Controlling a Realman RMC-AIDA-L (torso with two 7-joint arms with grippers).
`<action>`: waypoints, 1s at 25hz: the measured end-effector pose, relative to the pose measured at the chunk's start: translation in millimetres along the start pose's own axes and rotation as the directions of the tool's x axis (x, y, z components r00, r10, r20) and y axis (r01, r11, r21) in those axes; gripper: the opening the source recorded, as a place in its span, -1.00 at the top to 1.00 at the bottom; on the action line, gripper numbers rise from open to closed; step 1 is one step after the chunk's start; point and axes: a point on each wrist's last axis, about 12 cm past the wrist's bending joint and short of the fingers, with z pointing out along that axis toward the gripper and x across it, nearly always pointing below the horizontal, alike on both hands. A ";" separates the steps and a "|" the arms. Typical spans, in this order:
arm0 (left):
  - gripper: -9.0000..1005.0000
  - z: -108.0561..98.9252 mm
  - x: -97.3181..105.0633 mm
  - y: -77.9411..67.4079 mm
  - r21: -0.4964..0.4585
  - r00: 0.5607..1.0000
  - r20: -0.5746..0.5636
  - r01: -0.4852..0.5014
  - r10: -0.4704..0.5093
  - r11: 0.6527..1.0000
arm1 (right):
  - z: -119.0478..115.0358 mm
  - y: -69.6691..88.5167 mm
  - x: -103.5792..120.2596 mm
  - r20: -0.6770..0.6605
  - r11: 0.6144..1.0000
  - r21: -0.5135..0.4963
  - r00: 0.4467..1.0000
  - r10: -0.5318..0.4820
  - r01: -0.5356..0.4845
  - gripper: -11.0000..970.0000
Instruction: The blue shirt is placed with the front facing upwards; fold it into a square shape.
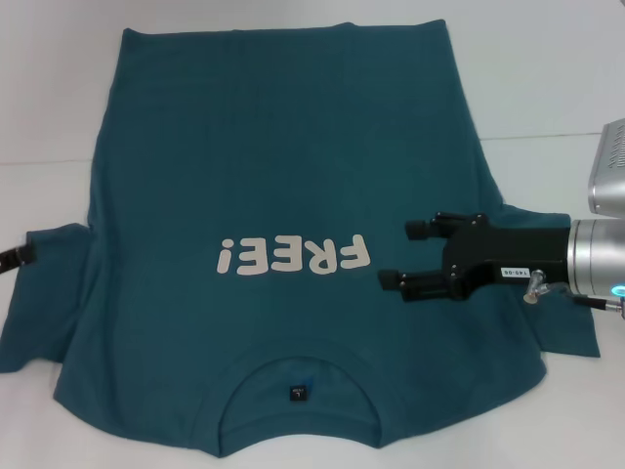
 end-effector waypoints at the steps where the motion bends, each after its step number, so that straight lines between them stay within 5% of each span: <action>1: -0.85 0.0 0.8 1.1 -0.010 1.000 -0.008 -0.004 0.004 1.000 | 0.0 0.0 0.0 0.000 1.000 0.000 1.000 0.000 0.000 -0.93; 25: -0.85 24.5 16.3 0.9 -0.105 0.992 -0.089 -0.094 0.085 0.990 | 2.7 -3.3 -3.0 -0.008 1.000 0.017 1.000 -0.023 0.024 -0.93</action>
